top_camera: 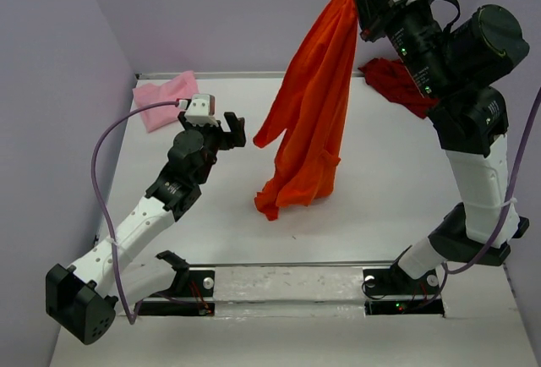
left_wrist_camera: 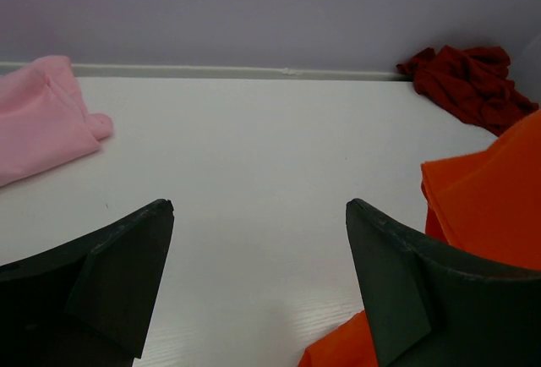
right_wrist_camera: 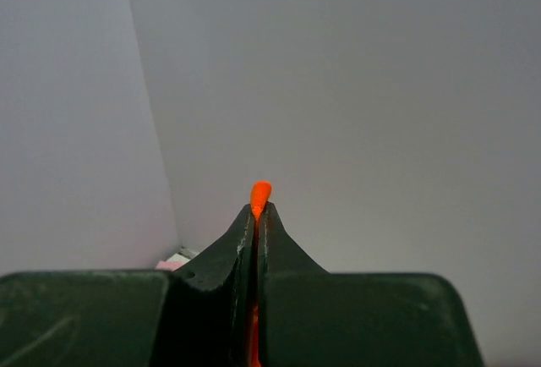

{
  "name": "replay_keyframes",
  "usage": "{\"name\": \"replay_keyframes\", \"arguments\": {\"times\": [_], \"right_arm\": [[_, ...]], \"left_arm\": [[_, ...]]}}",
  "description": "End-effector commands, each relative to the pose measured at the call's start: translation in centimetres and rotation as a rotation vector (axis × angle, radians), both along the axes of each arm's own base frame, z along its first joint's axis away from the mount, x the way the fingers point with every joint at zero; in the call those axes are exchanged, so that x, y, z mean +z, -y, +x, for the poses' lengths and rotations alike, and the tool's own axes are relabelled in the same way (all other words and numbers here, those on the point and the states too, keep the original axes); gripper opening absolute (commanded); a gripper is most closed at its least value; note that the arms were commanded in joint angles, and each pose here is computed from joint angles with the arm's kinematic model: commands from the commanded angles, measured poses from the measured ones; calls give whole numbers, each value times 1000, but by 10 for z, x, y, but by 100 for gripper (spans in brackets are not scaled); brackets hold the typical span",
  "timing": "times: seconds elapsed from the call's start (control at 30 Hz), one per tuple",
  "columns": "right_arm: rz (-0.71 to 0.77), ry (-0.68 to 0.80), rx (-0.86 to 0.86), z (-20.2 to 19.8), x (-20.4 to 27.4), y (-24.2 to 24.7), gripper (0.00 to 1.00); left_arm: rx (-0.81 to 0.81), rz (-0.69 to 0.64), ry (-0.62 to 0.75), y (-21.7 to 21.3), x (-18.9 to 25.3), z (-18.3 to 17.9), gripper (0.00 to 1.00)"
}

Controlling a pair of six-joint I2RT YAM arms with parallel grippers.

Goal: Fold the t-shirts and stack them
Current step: Flatten out the crumpled T-shirt at the center of the board.

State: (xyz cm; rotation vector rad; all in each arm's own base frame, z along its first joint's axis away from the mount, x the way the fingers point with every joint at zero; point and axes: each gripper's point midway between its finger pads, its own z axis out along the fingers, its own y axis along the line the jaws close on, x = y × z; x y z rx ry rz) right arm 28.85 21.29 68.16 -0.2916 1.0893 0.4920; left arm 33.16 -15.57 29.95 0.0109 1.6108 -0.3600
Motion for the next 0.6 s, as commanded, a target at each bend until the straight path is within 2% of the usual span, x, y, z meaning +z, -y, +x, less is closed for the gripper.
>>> {"name": "replay_keyframes", "arguments": {"times": [0.0, 0.13, 0.17, 0.23, 0.27, 0.3, 0.4, 0.57], "right_arm": [[12, 16, -122, 11, 3, 17, 0], [-67, -124, -234, 46, -57, 13, 0], [-108, -187, -256, 60, -91, 5, 0], [-122, -243, -276, 74, -124, 2, 0], [-171, -303, -272, 86, -162, -7, 0], [-168, -323, -275, 94, -174, -5, 0], [-228, -414, -212, 114, -228, -32, 0], [-283, -524, -82, 132, -281, -77, 0]], "left_arm": [[-6, -41, 74, 1, 23, -4, 92], [-31, -45, 72, 6, 24, -4, 92], [-34, -51, 76, 6, 25, -5, 93], [-20, -53, 84, 3, 26, -6, 92], [-14, -54, 90, 1, 28, -7, 93], [-6, -51, 94, -1, 28, -7, 93], [0, -57, 104, -3, 33, -9, 92], [10, -66, 128, -8, 40, -14, 92]]}}
